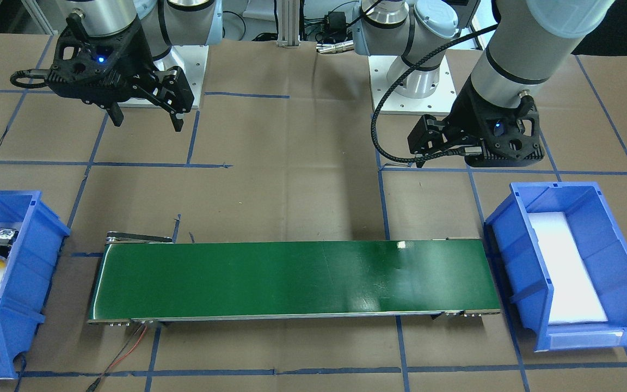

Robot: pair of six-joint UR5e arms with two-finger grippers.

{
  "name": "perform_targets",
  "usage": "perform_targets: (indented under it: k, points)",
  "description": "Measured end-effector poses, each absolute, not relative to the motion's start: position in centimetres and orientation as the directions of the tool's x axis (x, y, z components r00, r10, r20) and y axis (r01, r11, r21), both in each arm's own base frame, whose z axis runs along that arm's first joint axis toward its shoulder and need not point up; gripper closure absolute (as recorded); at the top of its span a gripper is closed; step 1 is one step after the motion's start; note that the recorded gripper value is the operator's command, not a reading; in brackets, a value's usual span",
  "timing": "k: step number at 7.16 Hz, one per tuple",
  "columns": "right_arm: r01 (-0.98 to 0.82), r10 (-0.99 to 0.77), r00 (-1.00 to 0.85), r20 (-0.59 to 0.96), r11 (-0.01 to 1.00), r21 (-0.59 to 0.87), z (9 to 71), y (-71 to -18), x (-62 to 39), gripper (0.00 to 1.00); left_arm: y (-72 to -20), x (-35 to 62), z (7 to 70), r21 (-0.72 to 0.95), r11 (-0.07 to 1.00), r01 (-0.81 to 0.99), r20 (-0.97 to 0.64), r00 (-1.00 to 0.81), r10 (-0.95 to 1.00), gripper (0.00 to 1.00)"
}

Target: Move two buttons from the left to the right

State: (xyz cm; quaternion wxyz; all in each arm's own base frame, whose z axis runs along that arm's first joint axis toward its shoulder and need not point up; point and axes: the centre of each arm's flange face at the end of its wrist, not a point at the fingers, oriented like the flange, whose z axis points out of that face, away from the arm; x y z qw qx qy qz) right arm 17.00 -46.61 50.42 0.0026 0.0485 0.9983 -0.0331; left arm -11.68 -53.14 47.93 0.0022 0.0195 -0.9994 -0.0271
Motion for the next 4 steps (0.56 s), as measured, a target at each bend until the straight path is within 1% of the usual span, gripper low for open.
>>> perform_targets:
  k: [4]
  points:
    - [0.100, 0.100, -0.995, -0.004, 0.993, -0.063, 50.29, -46.70, 16.84, 0.00, -53.12, -11.66, 47.97, 0.054, 0.998, -0.038, 0.001, -0.999, -0.038, 0.00]
